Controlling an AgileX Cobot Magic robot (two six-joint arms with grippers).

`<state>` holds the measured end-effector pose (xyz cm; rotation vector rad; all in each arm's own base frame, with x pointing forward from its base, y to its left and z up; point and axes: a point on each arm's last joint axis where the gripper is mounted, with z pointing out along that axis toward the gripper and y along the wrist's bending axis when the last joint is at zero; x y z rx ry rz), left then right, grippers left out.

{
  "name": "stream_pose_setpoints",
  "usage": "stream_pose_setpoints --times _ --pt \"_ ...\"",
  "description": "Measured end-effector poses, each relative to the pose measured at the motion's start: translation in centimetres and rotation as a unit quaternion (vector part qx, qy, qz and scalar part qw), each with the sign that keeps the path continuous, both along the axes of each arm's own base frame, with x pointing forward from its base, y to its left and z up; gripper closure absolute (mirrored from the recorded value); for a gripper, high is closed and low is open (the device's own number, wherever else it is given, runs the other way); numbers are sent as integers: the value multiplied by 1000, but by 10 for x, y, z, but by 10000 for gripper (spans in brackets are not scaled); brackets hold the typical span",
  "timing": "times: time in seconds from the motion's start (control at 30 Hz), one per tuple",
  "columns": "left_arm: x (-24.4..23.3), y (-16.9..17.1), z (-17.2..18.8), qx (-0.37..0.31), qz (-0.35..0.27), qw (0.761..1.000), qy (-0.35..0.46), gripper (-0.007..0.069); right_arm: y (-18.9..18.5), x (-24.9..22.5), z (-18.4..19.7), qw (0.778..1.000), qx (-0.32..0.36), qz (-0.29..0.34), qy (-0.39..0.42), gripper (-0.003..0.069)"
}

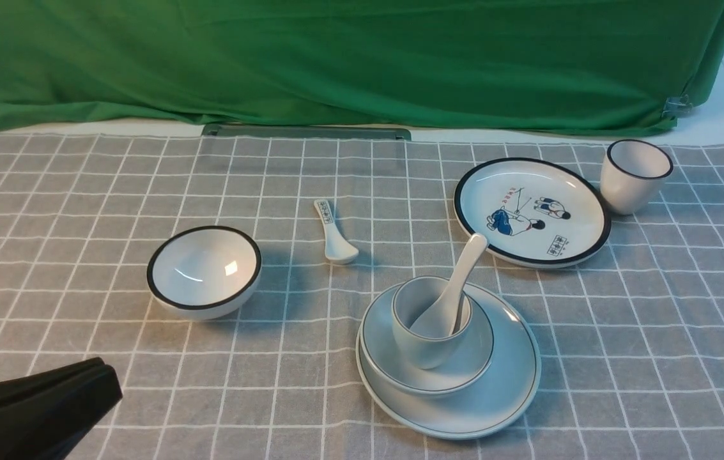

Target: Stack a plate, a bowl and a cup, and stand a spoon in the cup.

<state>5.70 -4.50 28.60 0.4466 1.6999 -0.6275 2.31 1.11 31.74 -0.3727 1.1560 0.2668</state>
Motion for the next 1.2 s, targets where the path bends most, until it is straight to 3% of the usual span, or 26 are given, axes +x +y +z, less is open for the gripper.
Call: stream_pose_setpoints --times 0.23,0.43,0.53,0.67,0.9,1.2 --pt "2 2 -8 75 8 996 -50 613 0 0 0 1000 3 1 1 519" --pt "2 18 -29 45 121 990 -65 613 0 0 0 1000 3 1 1 517" --pt "-1 32 -54 21 221 972 -71 613 0 0 0 1000 3 1 1 515" --pt "-1 39 -85 24 287 956 -48 613 0 0 0 1000 3 1 1 510" --pt "-2 40 -99 53 293 955 -1 613 0 0 0 1000 3 1 1 492" --pt "-2 40 -99 56 293 955 1 612 0 0 0 1000 3 1 1 468"
